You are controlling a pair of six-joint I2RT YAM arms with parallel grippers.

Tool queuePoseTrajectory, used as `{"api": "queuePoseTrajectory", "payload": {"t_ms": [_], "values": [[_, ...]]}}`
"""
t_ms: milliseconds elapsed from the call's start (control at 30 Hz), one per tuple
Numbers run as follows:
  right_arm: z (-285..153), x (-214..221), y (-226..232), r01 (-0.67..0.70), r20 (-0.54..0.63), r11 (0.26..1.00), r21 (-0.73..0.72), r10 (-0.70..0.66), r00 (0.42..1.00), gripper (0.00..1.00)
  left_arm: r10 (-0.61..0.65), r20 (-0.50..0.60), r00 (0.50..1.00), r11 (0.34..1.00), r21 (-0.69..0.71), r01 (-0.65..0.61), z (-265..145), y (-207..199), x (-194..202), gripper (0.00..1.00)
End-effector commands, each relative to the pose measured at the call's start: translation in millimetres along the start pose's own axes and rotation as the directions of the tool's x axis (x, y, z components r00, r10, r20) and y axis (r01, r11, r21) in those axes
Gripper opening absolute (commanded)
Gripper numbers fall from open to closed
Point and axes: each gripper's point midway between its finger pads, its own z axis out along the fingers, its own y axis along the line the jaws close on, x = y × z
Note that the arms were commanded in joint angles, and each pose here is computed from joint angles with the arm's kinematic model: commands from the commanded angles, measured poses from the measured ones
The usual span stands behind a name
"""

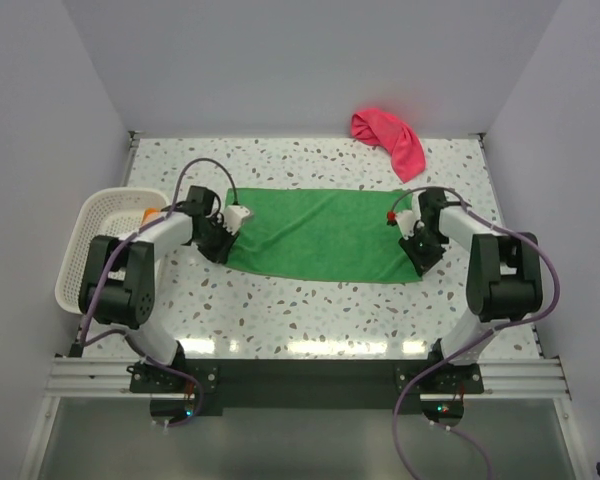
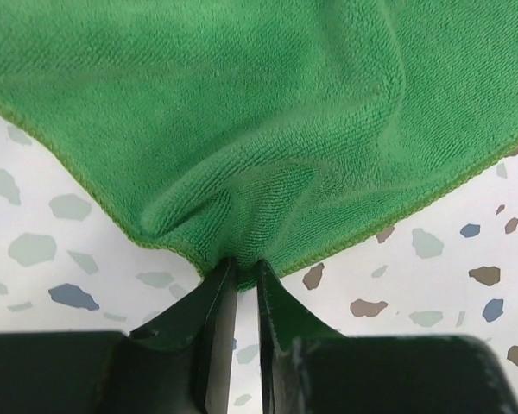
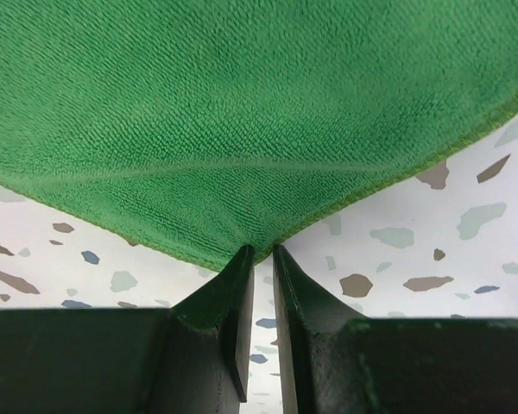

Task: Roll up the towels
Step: Flatten the towel

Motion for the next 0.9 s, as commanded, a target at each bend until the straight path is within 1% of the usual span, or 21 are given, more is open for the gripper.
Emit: {"api": "queuePoseTrajectory", "payload": {"t_ms": [0, 100, 200, 233, 300, 400, 567, 700, 767, 833, 867], "values": [[9, 30, -10, 0.045, -0.103, 0.996, 0.075, -0.037, 0.994, 0.18, -0.016, -0.135, 0.991, 1.0, 0.0, 0.016, 0, -7, 47, 0.19], [3, 37, -14, 0.072, -0.127, 0.992, 0.105, -0.059, 0.99, 0.18, -0.013, -0.157, 0.987, 1.0, 0.012, 0.016, -4, -12, 55, 0.16], [3, 47, -11, 0.094, -0.161, 0.991, 0.09, -0.078, 0.984, 0.18, -0.014, -0.184, 0.983, 0.999, 0.032, 0.02, -9, -20, 64, 0.13], [3, 49, -11, 0.098, -0.169, 0.991, 0.089, -0.081, 0.982, 0.17, -0.016, -0.191, 0.981, 0.999, 0.041, 0.025, -11, -23, 67, 0.13], [5, 57, -6, 0.115, -0.2, 0.991, 0.065, -0.1, 0.975, 0.11, -0.014, -0.199, 0.98, 0.998, 0.055, 0.026, -14, -30, 71, 0.12], [7, 68, -1, 0.135, -0.236, 0.99, 0.035, -0.123, 0.964, 0.09, -0.009, -0.223, 0.975, 0.997, 0.074, 0.026, -20, -43, 81, 0.12], [7, 84, 2, 0.173, -0.273, 0.984, 0.028, -0.159, 0.949, 0.09, -0.018, -0.263, 0.965, 0.995, 0.087, 0.042, -25, -54, 97, 0.12], [8, 88, 3, 0.186, -0.286, 0.982, 0.025, -0.172, 0.943, 0.09, -0.017, -0.275, 0.961, 0.997, 0.072, 0.038, -29, -51, 99, 0.11], [8, 85, 3, 0.183, -0.276, 0.983, 0.023, -0.17, 0.946, 0.09, -0.019, -0.287, 0.958, 0.996, 0.082, 0.045, -28, -53, 101, 0.11], [3, 74, 3, 0.168, -0.245, 0.986, 0.015, -0.16, 0.956, 0.15, -0.022, -0.271, 0.962, 0.995, 0.089, 0.048, -27, -54, 97, 0.13], [-3, 68, 13, 0.15, -0.204, 0.988, -0.033, -0.153, 0.967, 0.17, -0.024, -0.242, 0.97, 0.995, 0.092, 0.048, -29, -52, 86, 0.15]]}}
